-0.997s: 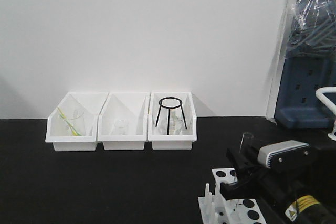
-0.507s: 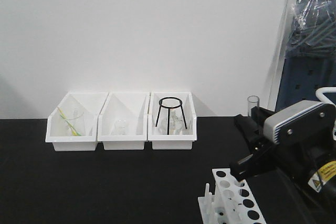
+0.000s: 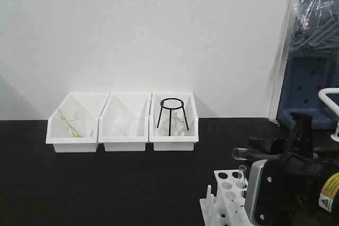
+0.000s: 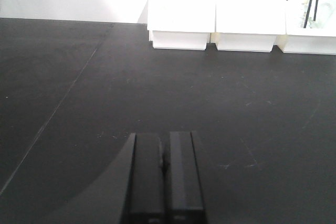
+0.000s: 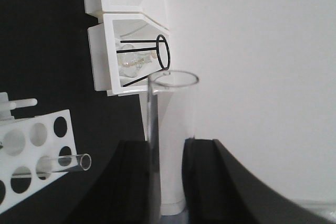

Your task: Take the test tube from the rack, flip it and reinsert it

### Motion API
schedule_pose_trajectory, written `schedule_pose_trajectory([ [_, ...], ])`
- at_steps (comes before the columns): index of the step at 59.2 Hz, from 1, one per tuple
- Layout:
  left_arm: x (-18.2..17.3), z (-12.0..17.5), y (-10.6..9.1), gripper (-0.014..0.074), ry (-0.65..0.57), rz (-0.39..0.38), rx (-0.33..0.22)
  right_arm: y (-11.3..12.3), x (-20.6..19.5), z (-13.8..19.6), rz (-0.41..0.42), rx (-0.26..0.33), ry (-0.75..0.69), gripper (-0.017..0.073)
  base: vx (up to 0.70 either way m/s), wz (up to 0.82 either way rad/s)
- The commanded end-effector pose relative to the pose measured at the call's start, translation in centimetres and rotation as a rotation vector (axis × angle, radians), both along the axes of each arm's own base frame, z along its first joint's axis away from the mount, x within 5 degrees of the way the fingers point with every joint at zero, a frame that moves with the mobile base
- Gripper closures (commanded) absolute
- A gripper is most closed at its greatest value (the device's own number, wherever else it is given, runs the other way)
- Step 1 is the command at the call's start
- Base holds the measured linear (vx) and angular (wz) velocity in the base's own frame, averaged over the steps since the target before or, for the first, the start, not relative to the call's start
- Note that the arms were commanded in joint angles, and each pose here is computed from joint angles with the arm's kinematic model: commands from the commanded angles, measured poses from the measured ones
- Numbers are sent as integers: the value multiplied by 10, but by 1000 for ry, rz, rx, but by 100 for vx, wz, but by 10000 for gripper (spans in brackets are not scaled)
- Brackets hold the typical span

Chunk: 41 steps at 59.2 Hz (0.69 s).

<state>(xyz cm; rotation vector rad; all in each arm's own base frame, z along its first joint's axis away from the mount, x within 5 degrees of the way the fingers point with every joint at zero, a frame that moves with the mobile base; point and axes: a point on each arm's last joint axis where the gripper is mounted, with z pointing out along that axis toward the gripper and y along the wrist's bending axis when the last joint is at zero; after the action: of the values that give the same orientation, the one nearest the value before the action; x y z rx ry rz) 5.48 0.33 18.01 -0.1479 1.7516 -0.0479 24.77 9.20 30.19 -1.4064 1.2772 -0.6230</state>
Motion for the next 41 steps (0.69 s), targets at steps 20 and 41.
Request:
schedule_pose_trajectory([
  [20,0,7,-1,600,-89,-8,-1,-29,11,41,-388,1431,51,568,0,0],
  [41,0,7,-1,600,-89,-8,-1,-22,-10,-18,-133,1475,11,568,0,0],
])
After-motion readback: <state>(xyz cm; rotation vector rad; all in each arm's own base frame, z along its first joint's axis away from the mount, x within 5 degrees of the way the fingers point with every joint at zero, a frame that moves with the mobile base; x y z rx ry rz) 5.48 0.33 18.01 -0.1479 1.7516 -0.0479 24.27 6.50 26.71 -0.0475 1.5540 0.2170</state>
